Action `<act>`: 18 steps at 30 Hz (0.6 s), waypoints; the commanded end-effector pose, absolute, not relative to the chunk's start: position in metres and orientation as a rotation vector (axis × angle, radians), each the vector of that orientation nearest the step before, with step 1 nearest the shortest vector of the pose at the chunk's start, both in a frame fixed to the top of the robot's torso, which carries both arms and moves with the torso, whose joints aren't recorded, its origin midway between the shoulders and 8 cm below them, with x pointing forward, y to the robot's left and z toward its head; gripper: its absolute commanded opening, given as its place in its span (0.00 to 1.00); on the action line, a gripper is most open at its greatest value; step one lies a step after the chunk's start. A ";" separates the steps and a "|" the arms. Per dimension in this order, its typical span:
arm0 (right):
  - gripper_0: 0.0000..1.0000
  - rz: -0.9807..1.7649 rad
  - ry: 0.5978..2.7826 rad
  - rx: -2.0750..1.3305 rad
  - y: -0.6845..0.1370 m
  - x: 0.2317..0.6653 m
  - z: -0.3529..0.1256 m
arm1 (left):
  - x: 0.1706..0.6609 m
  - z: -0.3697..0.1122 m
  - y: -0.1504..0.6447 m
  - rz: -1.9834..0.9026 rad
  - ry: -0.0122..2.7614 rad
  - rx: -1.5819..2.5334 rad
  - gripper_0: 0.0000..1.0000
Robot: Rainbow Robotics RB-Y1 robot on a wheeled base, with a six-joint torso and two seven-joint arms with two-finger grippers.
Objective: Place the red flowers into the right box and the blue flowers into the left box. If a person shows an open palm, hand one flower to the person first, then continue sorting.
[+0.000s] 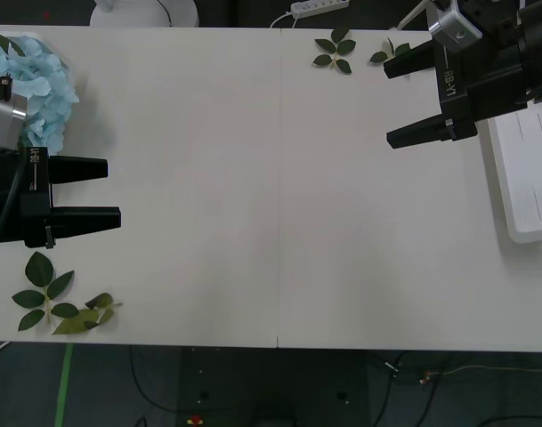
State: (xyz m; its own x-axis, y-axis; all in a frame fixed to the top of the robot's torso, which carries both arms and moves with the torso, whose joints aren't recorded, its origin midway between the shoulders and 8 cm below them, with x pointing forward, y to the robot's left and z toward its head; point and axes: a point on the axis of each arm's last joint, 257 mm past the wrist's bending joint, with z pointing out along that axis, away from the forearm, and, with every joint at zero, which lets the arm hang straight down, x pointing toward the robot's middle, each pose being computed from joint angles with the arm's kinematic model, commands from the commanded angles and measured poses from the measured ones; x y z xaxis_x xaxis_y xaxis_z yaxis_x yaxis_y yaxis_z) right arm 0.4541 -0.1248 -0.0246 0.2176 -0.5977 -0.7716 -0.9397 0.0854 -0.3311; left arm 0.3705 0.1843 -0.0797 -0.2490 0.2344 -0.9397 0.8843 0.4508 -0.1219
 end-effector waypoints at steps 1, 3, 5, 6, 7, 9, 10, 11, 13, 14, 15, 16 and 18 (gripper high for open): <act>1.00 0.384 1.402 -1.630 -0.131 0.462 0.009 | 0.382 -0.064 0.174 -0.810 1.647 1.049 1.00; 1.00 0.384 1.402 -1.630 -0.131 0.462 0.009 | 0.382 -0.062 0.173 -0.831 1.645 1.027 1.00; 1.00 0.384 1.402 -1.630 -0.131 0.462 0.009 | 0.382 -0.060 0.171 -0.848 1.640 1.015 1.00; 1.00 0.384 1.402 -1.630 -0.131 0.462 0.009 | 0.381 -0.059 0.171 -0.854 1.639 1.011 1.00; 1.00 0.384 1.402 -1.630 -0.131 0.462 0.009 | 0.381 -0.057 0.170 -0.863 1.637 1.004 1.00; 1.00 0.384 1.402 -1.630 -0.131 0.462 0.009 | 0.382 -0.054 0.169 -0.871 1.630 0.992 1.00; 1.00 0.384 1.402 -1.630 -0.131 0.462 0.009 | 0.382 -0.053 0.168 -0.878 1.626 0.985 1.00; 1.00 0.384 1.402 -1.630 -0.131 0.462 0.009 | 0.383 -0.052 0.168 -0.886 1.625 0.973 1.00; 1.00 0.384 1.402 -1.630 -0.131 0.462 0.009 | 0.385 -0.052 0.168 -0.891 1.622 0.961 1.00; 1.00 0.384 1.402 -1.630 -0.131 0.462 0.009 | 0.385 -0.051 0.168 -0.900 1.622 0.953 1.00; 1.00 0.384 1.402 -1.630 -0.131 0.462 0.009 | 0.385 -0.052 0.169 -0.899 1.623 0.951 1.00; 1.00 0.384 1.402 -1.630 -0.131 0.462 0.009 | 0.386 -0.052 0.169 -0.897 1.622 0.950 1.00; 1.00 0.384 1.402 -1.630 -0.131 0.462 0.009 | 0.386 -0.053 0.170 -0.897 1.625 0.947 1.00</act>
State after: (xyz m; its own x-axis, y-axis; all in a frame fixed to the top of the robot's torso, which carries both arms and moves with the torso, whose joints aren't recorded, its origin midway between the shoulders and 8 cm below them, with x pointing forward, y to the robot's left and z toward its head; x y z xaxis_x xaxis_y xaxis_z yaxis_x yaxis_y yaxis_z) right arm 0.4541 -0.1248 -0.0246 0.2178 -0.5977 -0.7715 -0.9397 0.0853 -0.3313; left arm 0.3785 0.1710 -0.0670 -0.2838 0.1420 -0.9483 0.8843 0.4212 -0.2016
